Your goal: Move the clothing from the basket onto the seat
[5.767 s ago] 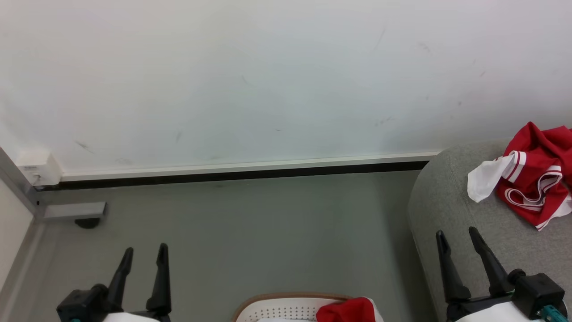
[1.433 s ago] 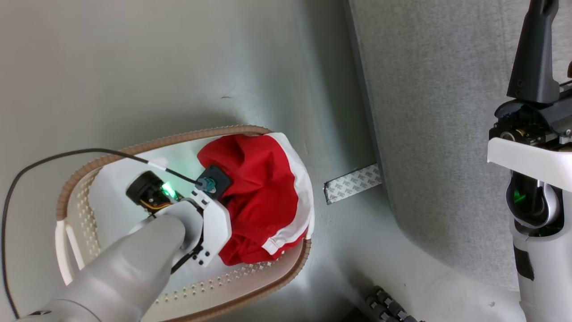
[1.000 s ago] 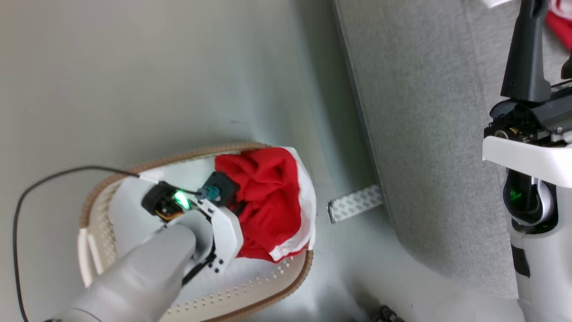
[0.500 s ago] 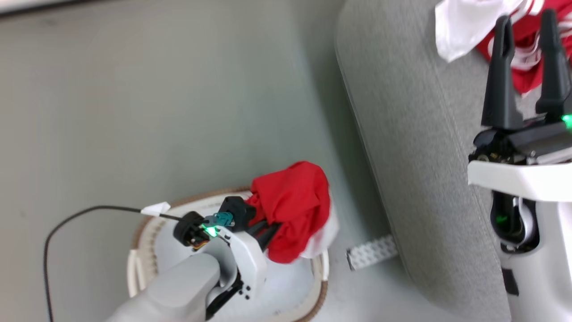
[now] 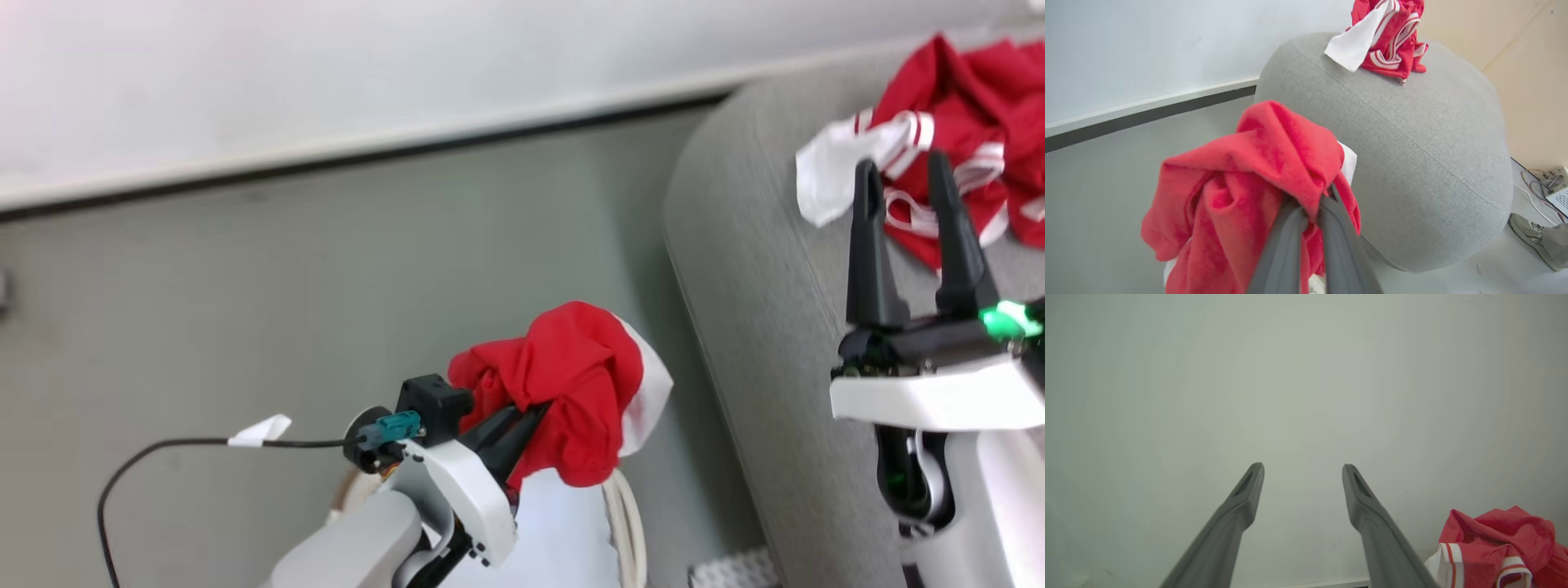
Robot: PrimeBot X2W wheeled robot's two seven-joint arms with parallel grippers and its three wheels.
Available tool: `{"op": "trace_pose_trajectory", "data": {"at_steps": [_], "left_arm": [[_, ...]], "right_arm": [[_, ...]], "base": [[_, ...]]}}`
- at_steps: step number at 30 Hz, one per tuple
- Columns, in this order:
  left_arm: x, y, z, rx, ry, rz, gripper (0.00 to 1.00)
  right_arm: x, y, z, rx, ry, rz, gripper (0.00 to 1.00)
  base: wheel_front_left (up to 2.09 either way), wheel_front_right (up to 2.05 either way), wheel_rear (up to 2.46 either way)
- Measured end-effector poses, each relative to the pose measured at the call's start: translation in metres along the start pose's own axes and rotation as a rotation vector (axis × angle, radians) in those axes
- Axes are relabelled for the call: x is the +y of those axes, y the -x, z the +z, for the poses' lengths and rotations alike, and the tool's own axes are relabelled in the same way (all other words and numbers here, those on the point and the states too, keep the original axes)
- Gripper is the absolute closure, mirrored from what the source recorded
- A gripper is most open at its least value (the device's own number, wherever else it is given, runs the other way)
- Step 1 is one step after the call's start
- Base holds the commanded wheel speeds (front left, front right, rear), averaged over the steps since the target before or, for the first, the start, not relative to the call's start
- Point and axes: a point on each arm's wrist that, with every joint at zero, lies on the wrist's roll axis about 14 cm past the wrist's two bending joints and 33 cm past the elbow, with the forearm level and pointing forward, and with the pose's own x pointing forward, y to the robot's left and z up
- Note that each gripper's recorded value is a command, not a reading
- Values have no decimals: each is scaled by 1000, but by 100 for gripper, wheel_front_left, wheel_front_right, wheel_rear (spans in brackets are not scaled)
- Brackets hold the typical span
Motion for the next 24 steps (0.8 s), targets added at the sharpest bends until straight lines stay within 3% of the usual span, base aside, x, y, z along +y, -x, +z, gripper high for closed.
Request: {"op": "trace_pose_trajectory", "data": {"at_steps": [11,24], "left_arm": [[-9,50,114,-286,-137,114,100],[-26,104,208,-474,-304,197,100]], "right_arm": [[40,36,9,23,-94,68,0],[95,65,-1,82,-133,206,0]], "base": [[0,0,0],[0,0,0]]}}
